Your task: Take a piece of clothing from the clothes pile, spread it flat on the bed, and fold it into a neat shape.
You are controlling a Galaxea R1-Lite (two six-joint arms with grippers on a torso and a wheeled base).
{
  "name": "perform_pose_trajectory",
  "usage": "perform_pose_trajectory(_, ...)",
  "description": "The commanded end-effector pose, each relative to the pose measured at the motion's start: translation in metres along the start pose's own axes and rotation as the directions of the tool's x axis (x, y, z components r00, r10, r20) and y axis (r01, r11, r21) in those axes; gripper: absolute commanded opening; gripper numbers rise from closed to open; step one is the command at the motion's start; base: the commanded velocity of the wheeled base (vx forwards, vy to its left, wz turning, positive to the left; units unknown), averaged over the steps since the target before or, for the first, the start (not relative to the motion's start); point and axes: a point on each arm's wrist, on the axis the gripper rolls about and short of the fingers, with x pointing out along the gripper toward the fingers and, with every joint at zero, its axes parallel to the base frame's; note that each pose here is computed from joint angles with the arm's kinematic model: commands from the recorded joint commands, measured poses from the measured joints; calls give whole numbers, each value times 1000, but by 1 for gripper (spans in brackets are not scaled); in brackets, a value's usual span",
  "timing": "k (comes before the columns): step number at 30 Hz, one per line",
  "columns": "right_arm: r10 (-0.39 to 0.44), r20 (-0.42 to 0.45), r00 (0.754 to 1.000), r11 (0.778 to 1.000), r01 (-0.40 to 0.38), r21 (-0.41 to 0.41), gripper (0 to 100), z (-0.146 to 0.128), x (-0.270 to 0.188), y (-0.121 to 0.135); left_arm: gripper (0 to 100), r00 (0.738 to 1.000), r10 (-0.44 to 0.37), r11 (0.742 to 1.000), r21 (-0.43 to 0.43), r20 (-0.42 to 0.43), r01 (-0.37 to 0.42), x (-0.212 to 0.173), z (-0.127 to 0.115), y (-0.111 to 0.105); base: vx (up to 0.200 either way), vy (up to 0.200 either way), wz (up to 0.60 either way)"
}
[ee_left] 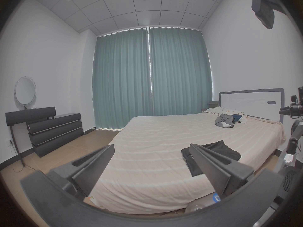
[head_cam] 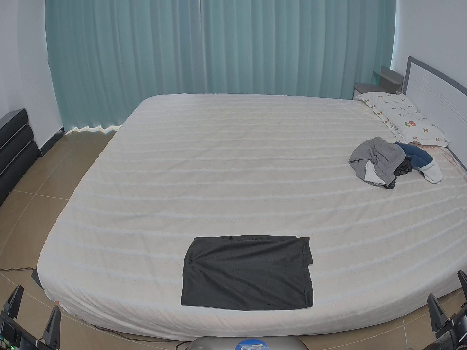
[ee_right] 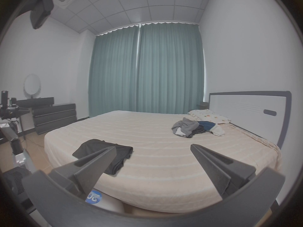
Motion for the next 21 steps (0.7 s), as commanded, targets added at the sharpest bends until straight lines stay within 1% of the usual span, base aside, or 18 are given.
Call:
perform_pose_trajectory(1,-41,-35,999,998,39,-53,100,-6,1,-1,100,1000,-1,1000,-14,-9,1,0,-5,0,0,0,0)
perform_pose_trajectory(3,-37,-37,999,998,35,-56,100,-7,1,-1,100,1000,-1,1000,-12,-9,1,0,-5,0,0,0,0)
perform_pose_trajectory(5,-53,-53,997,998,52,-26,100,-8,1,-1,100,1000,-1,1000,-8,-7,1,0,-5,0,0,0,0)
perform_pose_trajectory(6,-69,-75,995,998,69,-3,100,-10,1,-1,100,1000,-3,1000,-6,-7,3,0,-5,0,0,0,0)
perform_pose_trajectory(7,-76,-84,994,997,76,3,100,-11,1,-1,100,1000,-4,1000,-6,-7,4,0,-5,0,0,0,0)
perform_pose_trajectory(8,-101,-97,990,994,104,26,100,-12,1,-2,100,1000,-7,1000,-6,-9,7,0,-5,0,0,0,0)
perform_pose_trajectory(10,-109,-92,990,992,114,49,100,-11,1,-2,100,999,-33,999,-11,-14,33,1,-5,-1,0,0,0)
perform_pose_trajectory(11,-112,-94,989,992,117,52,100,-12,1,-2,100,999,-44,999,-15,-20,44,1,-5,-1,0,0,0)
perform_pose_trajectory(14,-107,-93,990,992,112,49,100,-12,1,-2,100,999,-41,999,-14,-14,41,1,-5,-1,0,0,0)
perform_pose_trajectory(16,-104,-92,990,993,108,44,100,-12,1,-2,100,1000,-9,1000,-18,-10,9,1,-5,0,0,0,0)
perform_pose_trajectory(21,-107,-90,990,993,112,48,100,-11,1,-2,100,1000,-3,1000,-14,-10,3,1,-5,0,0,0,0)
